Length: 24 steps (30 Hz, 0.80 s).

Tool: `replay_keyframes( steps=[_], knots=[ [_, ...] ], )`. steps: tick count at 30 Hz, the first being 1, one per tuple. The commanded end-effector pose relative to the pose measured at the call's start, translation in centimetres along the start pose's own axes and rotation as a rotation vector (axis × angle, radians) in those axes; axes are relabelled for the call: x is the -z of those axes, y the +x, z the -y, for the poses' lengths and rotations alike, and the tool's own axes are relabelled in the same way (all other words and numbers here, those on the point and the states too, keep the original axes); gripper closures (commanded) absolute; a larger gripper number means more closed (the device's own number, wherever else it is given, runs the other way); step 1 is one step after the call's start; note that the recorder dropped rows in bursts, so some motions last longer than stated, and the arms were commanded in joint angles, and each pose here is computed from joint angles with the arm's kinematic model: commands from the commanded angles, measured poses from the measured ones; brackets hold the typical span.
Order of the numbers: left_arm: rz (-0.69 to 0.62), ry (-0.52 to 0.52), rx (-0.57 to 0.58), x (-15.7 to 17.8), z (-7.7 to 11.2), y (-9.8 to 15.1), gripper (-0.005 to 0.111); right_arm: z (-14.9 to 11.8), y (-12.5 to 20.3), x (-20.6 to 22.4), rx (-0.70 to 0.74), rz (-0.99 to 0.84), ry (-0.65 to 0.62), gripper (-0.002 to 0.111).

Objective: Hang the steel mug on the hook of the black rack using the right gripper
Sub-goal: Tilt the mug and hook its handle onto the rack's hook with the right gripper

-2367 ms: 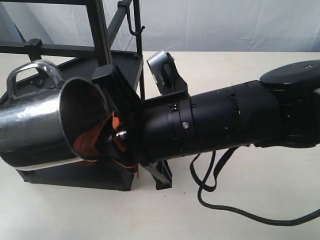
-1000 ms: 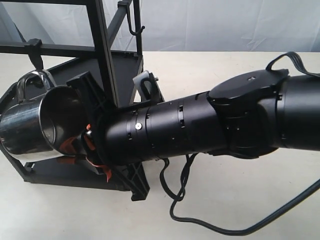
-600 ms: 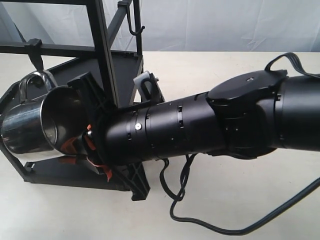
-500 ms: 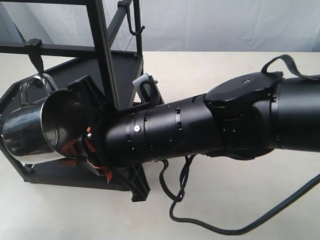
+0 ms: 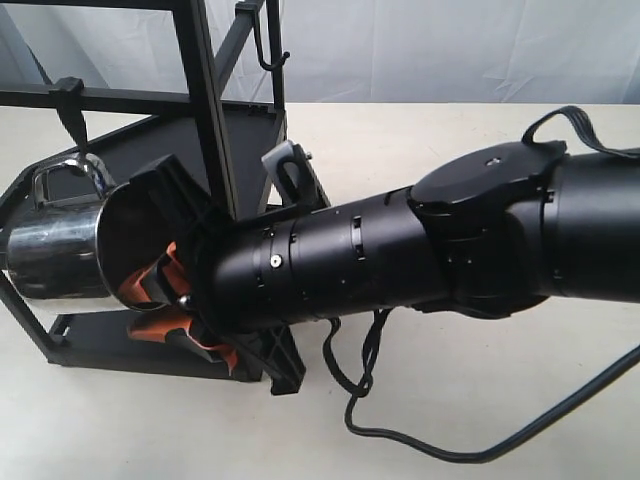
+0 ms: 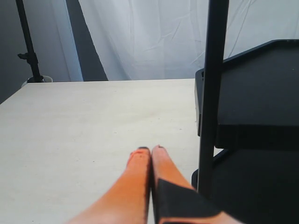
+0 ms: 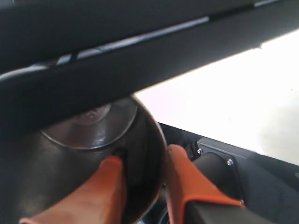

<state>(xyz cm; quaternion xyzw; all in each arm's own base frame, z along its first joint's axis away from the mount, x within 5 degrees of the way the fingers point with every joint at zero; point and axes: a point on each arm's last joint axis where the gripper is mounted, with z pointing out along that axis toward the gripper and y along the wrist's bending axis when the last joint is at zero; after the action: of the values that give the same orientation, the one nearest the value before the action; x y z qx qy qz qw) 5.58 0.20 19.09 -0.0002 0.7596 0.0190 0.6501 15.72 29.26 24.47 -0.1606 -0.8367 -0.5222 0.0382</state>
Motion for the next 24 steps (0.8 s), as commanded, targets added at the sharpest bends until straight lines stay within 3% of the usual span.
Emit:
replay_keyframes(
  steps=[1,4,24],
  knots=[
    [0.011,0.0,-0.001,0.1,0.0,-0.1,0.105,-1.0,0.4,1.0,0.09,0.015,-0.036,0.079],
    [0.011,0.0,-0.001,0.1,0.0,-0.1,0.105,-1.4,0.3,1.7,0.141,0.035,-0.037,0.079],
    [0.011,0.0,-0.001,0.1,0.0,-0.1,0.105,-0.2,0.7,1.7,0.127,-0.016,-0.012,0.078]
  ],
)
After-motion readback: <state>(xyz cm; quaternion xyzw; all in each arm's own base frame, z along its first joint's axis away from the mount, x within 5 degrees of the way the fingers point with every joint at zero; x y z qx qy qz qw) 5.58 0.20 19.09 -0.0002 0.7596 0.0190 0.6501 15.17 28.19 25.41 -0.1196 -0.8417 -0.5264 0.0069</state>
